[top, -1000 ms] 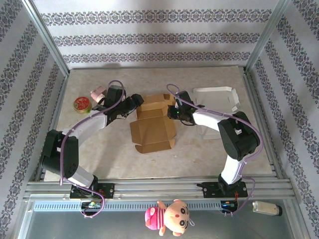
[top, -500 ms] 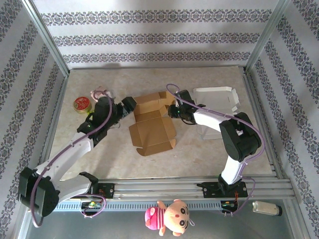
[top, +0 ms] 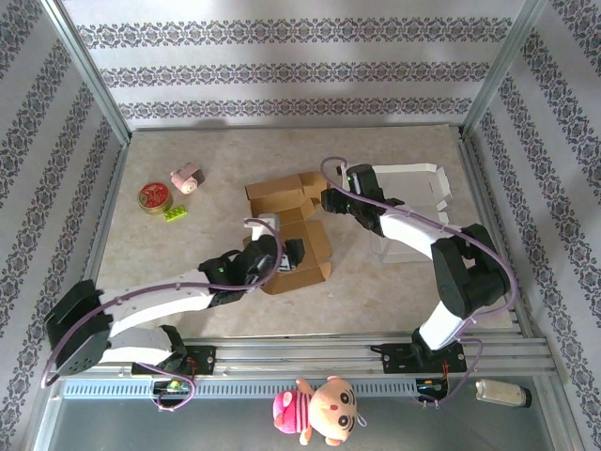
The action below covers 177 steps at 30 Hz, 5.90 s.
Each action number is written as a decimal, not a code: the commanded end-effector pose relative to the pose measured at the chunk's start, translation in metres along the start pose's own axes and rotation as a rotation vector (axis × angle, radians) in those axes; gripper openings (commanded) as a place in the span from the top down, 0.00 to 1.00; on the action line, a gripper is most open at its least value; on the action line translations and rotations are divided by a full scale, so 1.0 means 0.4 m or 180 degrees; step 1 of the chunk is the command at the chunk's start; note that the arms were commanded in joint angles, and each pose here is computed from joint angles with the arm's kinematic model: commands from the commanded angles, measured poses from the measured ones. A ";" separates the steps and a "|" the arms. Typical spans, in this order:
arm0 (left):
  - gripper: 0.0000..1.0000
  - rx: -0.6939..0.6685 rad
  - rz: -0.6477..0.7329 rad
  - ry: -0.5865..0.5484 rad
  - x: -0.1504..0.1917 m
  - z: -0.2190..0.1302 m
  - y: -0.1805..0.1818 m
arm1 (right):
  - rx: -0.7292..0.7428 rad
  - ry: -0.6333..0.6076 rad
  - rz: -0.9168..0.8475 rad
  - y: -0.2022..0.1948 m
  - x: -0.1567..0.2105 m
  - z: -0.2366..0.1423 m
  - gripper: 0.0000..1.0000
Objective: Fold the paper box
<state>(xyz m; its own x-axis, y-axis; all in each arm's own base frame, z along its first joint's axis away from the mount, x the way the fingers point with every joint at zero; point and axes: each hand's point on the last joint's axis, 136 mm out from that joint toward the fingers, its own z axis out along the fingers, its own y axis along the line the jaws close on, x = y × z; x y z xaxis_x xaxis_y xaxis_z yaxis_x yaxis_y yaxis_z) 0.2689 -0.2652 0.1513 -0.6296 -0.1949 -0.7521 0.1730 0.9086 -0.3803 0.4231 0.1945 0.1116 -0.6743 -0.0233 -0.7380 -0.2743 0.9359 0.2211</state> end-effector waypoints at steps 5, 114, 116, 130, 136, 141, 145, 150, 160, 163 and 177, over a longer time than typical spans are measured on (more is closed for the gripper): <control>0.36 0.0092 0.0361 0.0201 0.030 0.087 -0.089 | -0.0348 -0.0035 -0.0152 0.048 -0.030 0.061 0.59; 0.52 0.0032 -0.0993 0.0293 -0.041 0.251 0.059 | 0.0447 0.0683 0.1417 0.045 0.181 0.037 0.89; 0.59 -0.0330 -0.0871 0.0291 -0.030 0.229 0.118 | 0.0439 0.0671 0.1418 0.046 0.177 0.036 0.89; 0.93 -0.0429 -0.0588 0.1142 0.093 0.302 0.201 | 0.0391 0.0684 0.1395 0.058 0.174 0.036 0.90; 0.95 -0.0107 -0.0724 0.1282 0.131 0.353 0.159 | 0.0268 0.0649 0.1407 0.094 0.150 0.029 0.91; 0.95 -0.0050 -0.0820 0.1294 0.146 0.363 0.156 | 0.0157 0.0534 0.1411 0.125 0.102 0.016 0.91; 0.95 -0.0018 -0.0814 0.1263 0.134 0.357 0.149 | 0.0067 0.0453 0.1444 0.145 0.065 0.009 0.91; 0.95 0.0017 -0.0803 0.1239 0.120 0.353 0.140 | 0.0060 0.0341 0.1474 0.154 0.028 0.029 0.91; 0.95 0.0055 -0.0846 0.1232 0.118 0.347 0.133 | 0.0010 0.0405 0.1347 0.152 0.102 0.130 0.86; 0.95 0.0046 -0.0849 0.1212 0.115 0.346 0.134 | -0.0240 0.0279 0.1139 0.177 0.084 0.120 0.80; 0.75 0.0133 -0.0821 0.0911 0.016 0.292 0.101 | -0.0912 -0.0552 -0.0097 0.220 -0.072 -0.168 0.49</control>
<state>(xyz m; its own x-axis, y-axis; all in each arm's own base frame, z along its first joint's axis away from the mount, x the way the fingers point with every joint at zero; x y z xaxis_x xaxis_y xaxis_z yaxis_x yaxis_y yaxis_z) 0.3602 -0.2761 0.0386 -0.8687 -0.2803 -0.4084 -0.0101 0.8343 -0.5512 0.3750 0.2611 0.1580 -0.6613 0.0817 -0.7457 -0.3749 0.8250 0.4228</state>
